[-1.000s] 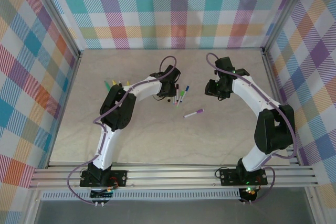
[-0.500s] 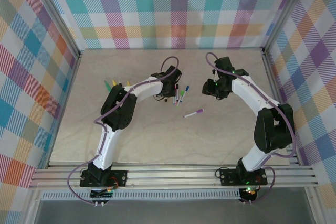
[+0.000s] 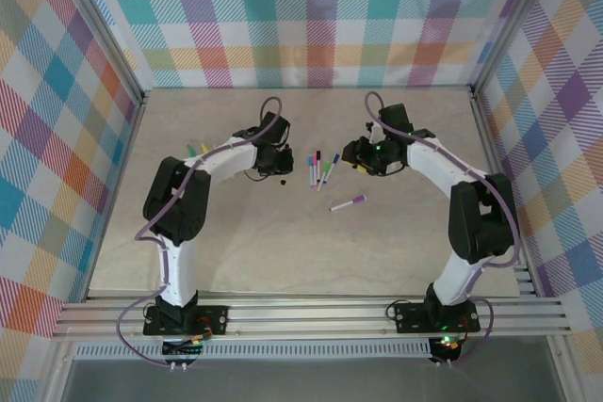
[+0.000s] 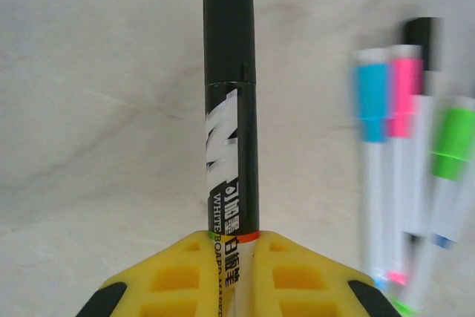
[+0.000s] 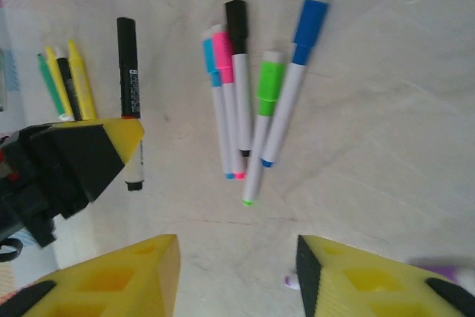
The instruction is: Open the pen caps
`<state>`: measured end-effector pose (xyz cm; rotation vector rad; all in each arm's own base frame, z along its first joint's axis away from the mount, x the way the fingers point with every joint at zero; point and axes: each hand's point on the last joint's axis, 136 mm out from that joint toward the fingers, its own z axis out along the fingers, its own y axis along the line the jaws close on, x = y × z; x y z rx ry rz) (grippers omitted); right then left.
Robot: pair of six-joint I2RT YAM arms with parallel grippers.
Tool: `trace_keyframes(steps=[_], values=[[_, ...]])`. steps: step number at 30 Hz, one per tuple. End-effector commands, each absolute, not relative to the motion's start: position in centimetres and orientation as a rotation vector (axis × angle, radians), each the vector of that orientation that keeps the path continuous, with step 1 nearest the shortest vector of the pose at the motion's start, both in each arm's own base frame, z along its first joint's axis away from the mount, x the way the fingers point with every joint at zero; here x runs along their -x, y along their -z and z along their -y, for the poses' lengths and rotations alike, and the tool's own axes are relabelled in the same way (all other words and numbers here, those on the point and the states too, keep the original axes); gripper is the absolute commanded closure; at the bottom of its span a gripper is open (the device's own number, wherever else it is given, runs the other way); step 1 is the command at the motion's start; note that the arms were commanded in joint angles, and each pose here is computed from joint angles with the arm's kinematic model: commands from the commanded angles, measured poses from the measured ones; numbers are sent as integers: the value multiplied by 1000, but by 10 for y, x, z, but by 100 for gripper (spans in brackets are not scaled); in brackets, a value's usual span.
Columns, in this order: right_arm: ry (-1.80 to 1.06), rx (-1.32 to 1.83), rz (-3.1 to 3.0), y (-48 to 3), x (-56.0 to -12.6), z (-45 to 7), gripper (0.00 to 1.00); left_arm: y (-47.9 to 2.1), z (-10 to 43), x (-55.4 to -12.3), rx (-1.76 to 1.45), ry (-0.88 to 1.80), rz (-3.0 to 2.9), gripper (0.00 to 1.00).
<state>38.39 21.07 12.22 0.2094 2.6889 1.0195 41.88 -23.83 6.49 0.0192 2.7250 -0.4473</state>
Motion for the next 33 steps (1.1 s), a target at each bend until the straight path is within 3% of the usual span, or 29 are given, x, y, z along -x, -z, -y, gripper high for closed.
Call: trace_keyframes(steps=[1, 8, 24, 28, 33], values=[[-1218, -191, -2630, -129, -394, -240, 48, -105, 275, -402, -167, 779, -2650, 100], [-1362, -204, -2572, -129, -403, -268, 42, -124, 302, -381, -273, 1049, -2611, 100], [-1434, -257, -2555, -115, -419, -285, 42, -138, 323, -357, -398, 1157, -2599, 100], [-1439, -263, -2559, -114, -424, -289, 59, -136, 328, -351, -433, 1163, -2613, 100], [-1426, -263, -2570, -113, -423, -288, 97, -128, 325, -347, -436, 1132, -2645, 100]])
